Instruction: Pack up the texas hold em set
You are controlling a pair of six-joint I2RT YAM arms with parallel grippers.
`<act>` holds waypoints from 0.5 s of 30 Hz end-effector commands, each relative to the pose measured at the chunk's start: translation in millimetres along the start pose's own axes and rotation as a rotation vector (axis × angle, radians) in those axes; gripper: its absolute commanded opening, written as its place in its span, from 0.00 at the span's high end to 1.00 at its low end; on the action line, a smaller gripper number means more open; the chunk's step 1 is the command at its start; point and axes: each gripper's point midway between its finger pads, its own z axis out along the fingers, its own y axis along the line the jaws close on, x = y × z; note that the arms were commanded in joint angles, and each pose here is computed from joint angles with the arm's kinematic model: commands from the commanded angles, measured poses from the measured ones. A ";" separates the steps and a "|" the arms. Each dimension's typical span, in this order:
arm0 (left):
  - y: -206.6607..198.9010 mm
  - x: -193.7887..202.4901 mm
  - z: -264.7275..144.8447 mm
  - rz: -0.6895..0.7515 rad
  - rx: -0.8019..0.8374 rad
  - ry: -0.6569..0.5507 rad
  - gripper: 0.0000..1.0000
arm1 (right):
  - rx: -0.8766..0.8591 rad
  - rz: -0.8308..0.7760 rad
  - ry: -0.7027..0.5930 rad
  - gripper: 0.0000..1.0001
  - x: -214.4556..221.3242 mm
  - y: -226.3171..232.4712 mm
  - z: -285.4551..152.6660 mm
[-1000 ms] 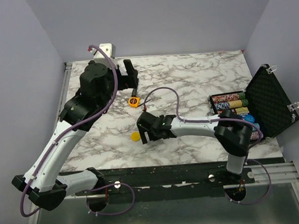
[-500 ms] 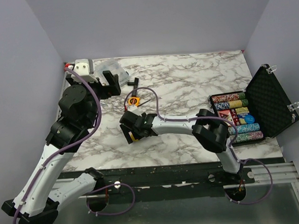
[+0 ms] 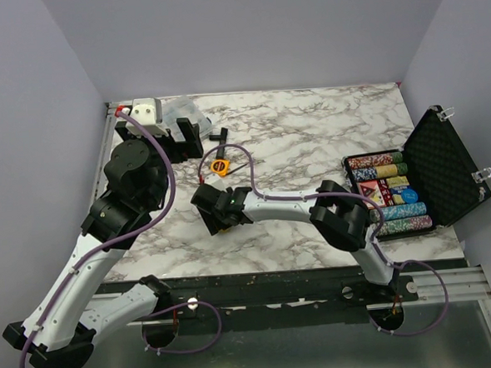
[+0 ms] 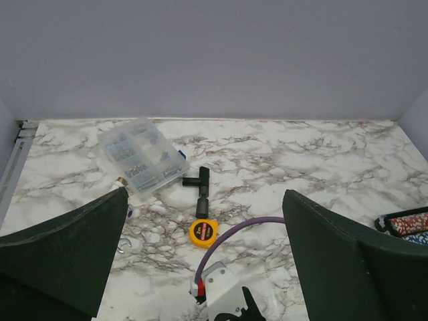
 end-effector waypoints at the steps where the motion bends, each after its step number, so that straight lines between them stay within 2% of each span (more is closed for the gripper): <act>1: -0.8 -4.9 -1.1 -0.009 0.001 -0.014 0.02 | 0.017 0.005 0.170 0.32 64.3 -5.6 14.1; 9: -7.7 5.0 5.9 -0.003 0.016 0.018 0.02 | 0.113 -0.029 0.191 0.43 69.8 -20.1 22.5; 15: -8.0 5.7 4.9 0.006 0.013 0.016 0.02 | 0.157 -0.011 0.161 0.51 69.6 -30.2 21.2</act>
